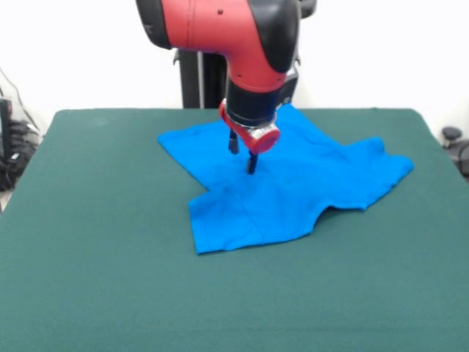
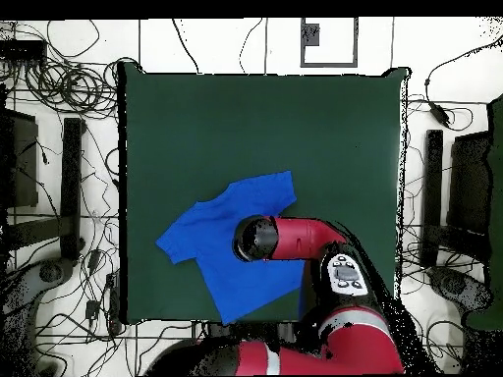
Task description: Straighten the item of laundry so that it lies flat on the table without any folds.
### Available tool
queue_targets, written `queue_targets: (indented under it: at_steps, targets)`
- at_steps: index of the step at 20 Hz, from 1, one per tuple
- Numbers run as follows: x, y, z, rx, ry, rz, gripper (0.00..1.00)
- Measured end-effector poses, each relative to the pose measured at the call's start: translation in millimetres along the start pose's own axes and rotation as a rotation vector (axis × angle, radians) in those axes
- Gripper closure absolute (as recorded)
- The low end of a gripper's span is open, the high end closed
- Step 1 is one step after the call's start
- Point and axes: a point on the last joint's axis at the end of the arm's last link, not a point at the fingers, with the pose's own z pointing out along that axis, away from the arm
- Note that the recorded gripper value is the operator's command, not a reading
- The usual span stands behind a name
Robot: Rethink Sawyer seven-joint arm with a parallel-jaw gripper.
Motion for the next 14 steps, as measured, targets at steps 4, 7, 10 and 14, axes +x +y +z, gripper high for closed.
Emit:
queue_targets:
  at_steps: [4,7,10,14]
  targets:
    - [-7.7,-14.9,9.7,-0.014,-0.011,-0.022,0.0]
    - [-4.7,-25.0,17.3,-0.053,-0.056,-0.07,0.0]
    - [-0.1,-31.2,18.9,-0.102,-0.102,-0.109,0.0]
    - [-0.5,-34.1,20.3,-0.123,-0.116,-0.115,0.0]
